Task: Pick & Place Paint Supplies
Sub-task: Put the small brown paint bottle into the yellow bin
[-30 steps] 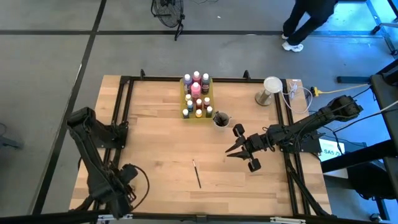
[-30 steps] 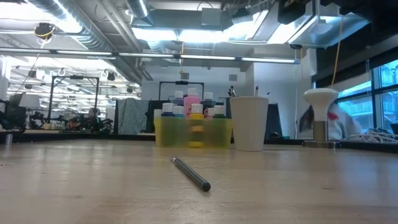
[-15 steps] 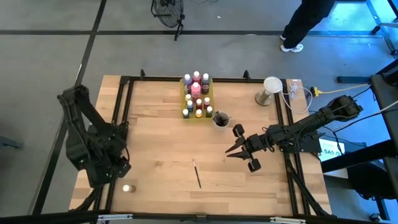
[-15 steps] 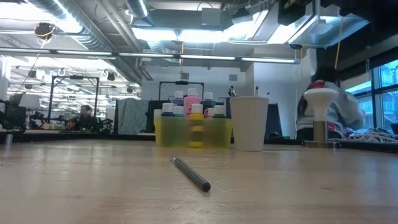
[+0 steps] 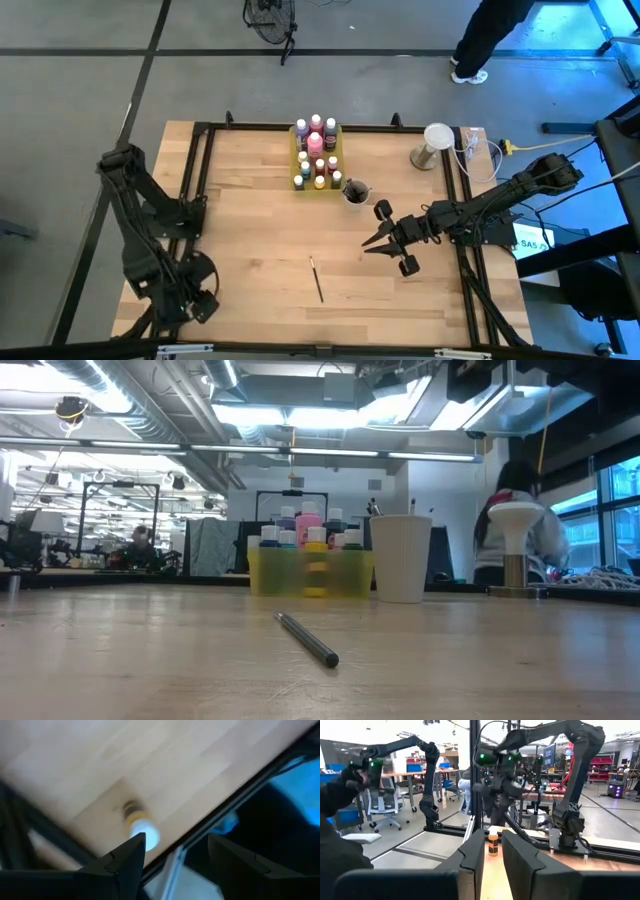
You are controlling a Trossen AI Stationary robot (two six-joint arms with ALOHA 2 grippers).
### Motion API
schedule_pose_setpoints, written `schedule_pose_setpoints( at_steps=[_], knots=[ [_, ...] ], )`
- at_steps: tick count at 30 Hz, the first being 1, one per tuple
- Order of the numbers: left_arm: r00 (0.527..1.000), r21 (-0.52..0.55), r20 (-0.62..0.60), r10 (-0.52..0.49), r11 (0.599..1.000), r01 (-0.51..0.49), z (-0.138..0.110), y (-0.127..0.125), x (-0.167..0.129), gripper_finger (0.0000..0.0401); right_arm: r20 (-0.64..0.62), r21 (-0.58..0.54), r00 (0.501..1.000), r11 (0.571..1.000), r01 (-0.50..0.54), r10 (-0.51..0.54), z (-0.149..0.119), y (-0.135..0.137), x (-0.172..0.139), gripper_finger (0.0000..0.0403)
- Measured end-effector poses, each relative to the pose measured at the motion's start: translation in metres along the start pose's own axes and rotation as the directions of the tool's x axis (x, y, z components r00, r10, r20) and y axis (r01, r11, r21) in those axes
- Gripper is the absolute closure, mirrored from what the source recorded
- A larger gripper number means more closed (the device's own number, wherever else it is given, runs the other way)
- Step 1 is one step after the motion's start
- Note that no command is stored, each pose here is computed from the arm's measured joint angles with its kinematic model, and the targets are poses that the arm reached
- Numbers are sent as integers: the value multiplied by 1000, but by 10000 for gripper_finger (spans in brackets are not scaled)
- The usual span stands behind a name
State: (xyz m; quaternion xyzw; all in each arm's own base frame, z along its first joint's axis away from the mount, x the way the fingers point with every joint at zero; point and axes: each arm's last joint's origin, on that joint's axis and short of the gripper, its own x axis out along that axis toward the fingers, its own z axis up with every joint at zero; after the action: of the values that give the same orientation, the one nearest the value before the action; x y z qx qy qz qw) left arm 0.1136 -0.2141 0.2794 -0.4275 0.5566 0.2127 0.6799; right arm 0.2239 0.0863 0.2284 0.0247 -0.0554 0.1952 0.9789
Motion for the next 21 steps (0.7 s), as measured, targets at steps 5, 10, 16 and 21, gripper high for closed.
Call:
schedule_pose_setpoints(
  at_steps=[5,10,16,21],
  knots=[
    [986,24,-99,132,991,-130,-10,-2,18,189,20,5,1000,1000,-1,1,2,0,0,332],
    [985,42,-91,148,989,-144,-14,-6,30,189,23,-6,1000,1000,-1,1,2,0,0,332],
    [981,58,-78,175,984,-171,-16,-7,39,189,23,-16,1000,1000,-1,1,2,0,0,332],
    [982,43,-73,176,984,-173,-15,-8,39,189,23,-16,1000,1000,-1,1,2,0,0,332]
  ],
)
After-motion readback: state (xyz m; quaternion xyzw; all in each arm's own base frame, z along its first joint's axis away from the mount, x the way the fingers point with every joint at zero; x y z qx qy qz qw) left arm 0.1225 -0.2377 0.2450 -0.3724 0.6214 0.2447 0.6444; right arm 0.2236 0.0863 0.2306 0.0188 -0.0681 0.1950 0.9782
